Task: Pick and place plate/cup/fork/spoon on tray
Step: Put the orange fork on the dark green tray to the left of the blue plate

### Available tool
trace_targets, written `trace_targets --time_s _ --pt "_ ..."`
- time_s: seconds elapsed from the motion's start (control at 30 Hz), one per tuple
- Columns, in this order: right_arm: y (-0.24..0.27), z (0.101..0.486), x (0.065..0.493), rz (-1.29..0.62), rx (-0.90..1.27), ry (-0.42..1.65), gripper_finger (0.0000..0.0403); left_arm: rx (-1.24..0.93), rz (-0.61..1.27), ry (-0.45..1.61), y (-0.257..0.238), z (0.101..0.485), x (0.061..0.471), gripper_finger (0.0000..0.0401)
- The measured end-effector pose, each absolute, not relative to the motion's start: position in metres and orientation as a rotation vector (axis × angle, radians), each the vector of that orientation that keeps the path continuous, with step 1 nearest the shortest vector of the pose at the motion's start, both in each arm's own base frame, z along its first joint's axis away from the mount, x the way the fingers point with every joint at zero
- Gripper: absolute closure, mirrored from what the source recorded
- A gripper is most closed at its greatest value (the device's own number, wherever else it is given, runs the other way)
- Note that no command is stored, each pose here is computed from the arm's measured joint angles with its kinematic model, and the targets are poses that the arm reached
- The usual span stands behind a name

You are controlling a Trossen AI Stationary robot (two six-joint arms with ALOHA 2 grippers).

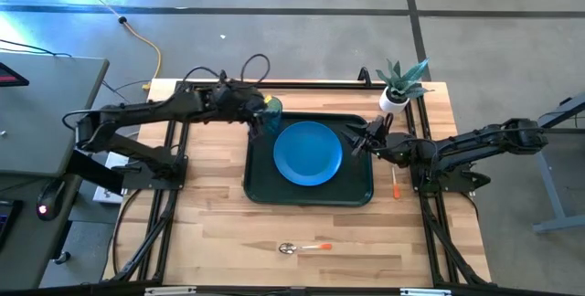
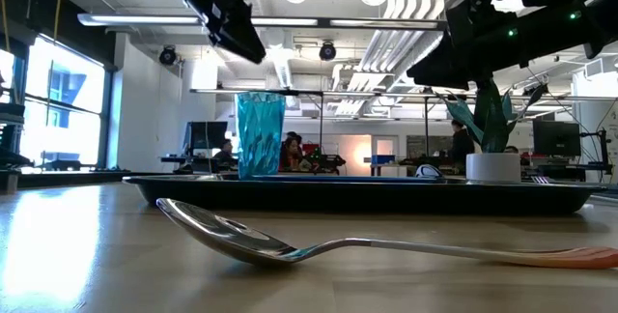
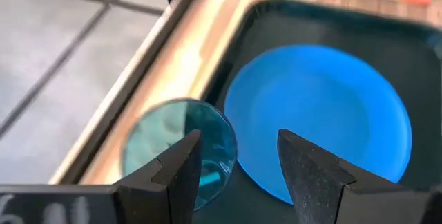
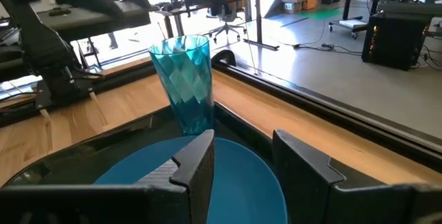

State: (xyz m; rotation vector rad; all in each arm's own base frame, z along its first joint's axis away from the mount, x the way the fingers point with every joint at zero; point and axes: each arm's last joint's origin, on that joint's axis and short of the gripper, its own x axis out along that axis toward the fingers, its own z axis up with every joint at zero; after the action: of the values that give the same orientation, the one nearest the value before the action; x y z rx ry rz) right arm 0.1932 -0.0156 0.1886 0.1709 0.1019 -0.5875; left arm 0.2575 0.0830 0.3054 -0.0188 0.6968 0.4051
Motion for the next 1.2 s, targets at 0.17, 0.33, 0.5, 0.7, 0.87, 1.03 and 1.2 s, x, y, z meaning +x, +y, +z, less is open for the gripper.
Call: trace_targets --time_s 0.17,0.33,0.5,0.7,0.87,1.03,1.2 --pt "-0.016 0.189 0.193 -0.593 0.161 0.103 0.0263 0.011 0.515 0.607 0.073 0.331 0.234 0.0221" --pt "-0.018 0.189 0.191 -0.702 0.169 0.085 0.0263 -0.014 0.818 0.475 0.065 0.356 0.198 0.0221" --pt "-0.021 0.184 0.188 -0.838 0.198 0.089 0.0263 -0.066 0.925 0.434 0.053 0.360 0.170 0.0221" --pt "-0.024 0.175 0.182 -0.993 0.211 0.128 0.0263 -0.162 0.937 0.418 0.034 0.300 0.169 0.0221" --pt "-0.025 0.169 0.179 -1.021 0.246 0.154 0.0263 -0.232 0.885 0.345 0.015 0.240 0.177 0.0221" --pt "-0.036 0.168 0.176 -1.020 0.372 0.198 0.0266 -0.312 0.843 0.276 0.005 0.206 0.180 0.0221" --pt "-0.052 0.169 0.168 -1.125 0.474 0.453 0.0292 -0.337 0.866 0.299 0.003 0.180 0.181 0.0221"
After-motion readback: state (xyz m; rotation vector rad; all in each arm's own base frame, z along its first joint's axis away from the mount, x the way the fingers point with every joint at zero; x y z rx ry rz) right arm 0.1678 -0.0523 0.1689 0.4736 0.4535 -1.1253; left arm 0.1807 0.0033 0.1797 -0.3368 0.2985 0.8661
